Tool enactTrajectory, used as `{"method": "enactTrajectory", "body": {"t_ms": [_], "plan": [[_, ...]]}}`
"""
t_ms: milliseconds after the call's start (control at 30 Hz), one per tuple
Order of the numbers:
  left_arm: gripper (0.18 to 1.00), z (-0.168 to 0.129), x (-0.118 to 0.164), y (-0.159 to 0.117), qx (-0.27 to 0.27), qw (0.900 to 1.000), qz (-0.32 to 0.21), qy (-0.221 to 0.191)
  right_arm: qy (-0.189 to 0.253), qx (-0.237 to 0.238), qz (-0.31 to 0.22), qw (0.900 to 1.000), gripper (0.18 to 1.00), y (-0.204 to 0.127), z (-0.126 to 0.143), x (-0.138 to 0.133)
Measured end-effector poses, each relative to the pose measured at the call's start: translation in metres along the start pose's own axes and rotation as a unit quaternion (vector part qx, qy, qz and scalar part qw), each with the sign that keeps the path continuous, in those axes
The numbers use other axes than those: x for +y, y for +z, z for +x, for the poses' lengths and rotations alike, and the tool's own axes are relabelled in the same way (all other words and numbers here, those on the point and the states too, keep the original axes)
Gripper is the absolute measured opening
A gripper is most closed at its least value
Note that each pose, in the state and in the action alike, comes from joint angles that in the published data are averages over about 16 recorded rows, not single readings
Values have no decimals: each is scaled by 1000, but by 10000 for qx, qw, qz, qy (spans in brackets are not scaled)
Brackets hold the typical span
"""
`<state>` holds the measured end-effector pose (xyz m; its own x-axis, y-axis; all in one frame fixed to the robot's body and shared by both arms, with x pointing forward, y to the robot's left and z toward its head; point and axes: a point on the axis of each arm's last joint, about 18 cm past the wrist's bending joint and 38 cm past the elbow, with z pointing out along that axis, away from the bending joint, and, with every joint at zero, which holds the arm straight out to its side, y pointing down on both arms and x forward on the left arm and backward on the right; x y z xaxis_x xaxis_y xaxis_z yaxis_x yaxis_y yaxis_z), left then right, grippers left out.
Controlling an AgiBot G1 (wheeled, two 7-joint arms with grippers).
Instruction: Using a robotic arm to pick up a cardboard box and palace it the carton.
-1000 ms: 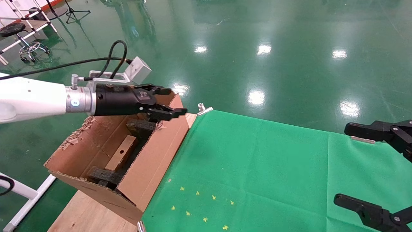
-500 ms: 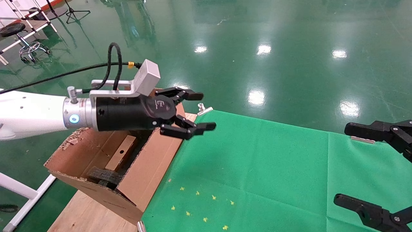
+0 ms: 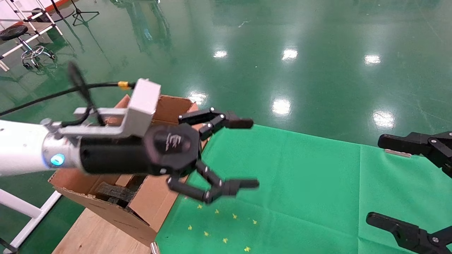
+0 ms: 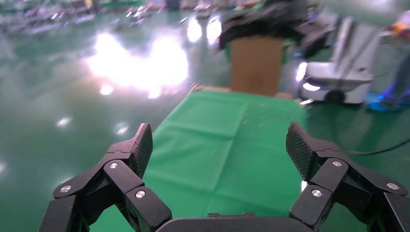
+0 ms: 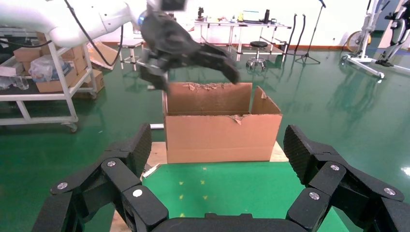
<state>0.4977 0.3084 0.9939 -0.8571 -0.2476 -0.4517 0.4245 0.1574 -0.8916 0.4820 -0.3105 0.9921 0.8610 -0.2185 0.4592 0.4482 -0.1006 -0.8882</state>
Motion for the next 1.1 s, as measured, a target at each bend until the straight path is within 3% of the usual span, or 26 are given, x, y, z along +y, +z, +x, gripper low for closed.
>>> {"method": "enactTrajectory", "body": {"t_ms": [367, 1100], "plan": [[1000, 29, -12, 2, 452, 9982, 357, 194, 1, 2, 1, 10000, 1001, 0, 0, 0], [1000, 24, -10, 1, 359, 9988, 286, 160, 2, 3, 1, 10000, 1001, 0, 0, 0]]}}
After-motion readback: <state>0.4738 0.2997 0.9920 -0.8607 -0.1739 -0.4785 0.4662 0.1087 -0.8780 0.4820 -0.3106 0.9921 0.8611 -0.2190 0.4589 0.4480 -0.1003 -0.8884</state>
